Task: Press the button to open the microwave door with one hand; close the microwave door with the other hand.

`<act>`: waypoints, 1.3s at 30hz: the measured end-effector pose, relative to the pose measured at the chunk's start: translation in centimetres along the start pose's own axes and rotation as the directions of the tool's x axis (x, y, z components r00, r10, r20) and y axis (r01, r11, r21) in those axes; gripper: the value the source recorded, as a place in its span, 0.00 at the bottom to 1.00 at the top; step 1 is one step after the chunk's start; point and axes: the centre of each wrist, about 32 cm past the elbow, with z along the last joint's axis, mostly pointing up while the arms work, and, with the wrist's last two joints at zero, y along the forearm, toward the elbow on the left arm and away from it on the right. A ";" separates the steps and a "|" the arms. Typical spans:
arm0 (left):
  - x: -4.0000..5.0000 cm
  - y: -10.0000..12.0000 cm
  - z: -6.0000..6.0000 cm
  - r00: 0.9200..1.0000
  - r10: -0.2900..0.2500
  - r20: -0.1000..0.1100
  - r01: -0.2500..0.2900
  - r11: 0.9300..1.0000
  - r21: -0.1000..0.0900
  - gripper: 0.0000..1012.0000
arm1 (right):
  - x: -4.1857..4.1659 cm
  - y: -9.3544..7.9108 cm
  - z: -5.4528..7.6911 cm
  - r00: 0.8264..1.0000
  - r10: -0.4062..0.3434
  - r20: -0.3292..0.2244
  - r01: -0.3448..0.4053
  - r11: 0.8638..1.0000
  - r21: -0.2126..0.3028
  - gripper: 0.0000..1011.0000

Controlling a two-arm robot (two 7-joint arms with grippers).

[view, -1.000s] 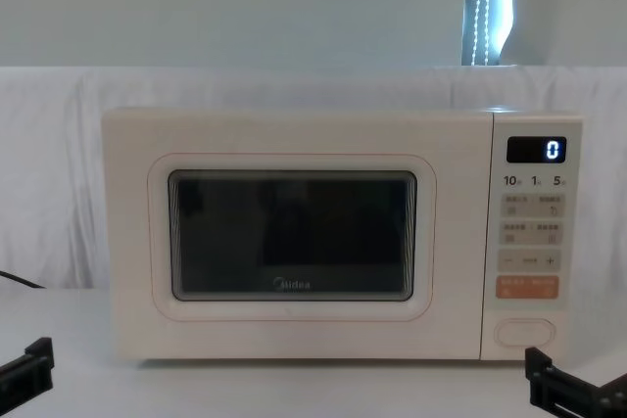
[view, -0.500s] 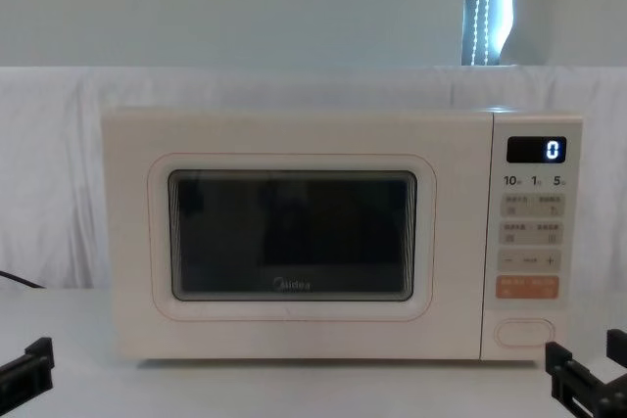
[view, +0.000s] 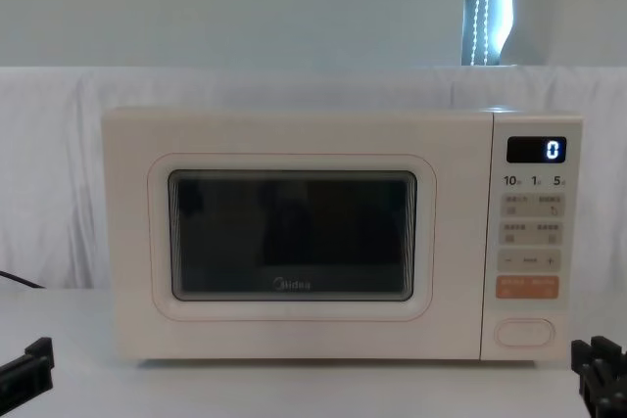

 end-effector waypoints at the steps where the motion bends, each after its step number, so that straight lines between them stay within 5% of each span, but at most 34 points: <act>1: 0.00 0.0 0.0 1.000 0.000 0.000 0.000 1.000 0.000 0.99 | 0.00 0.0 0.0 1.000 0.000 0.000 0.000 1.000 0.000 0.10; 5: 0.00 0.0 0.0 1.000 0.000 0.000 0.000 1.000 0.000 0.99 | 0.00 0.0 0.0 1.000 0.000 0.000 0.000 1.000 0.000 0.00; 20: 0.00 0.0 0.0 1.000 0.000 0.000 0.000 1.000 0.000 0.99 | 0.03 0.1 0.0 1.000 0.001 -0.001 -0.001 1.000 -0.001 0.00; 39: 0.00 0.0 0.0 1.000 0.000 0.000 0.000 1.000 0.000 0.99 | 2.29 4.7 0.4 0.997 0.008 -0.075 -0.011 0.999 -0.047 0.00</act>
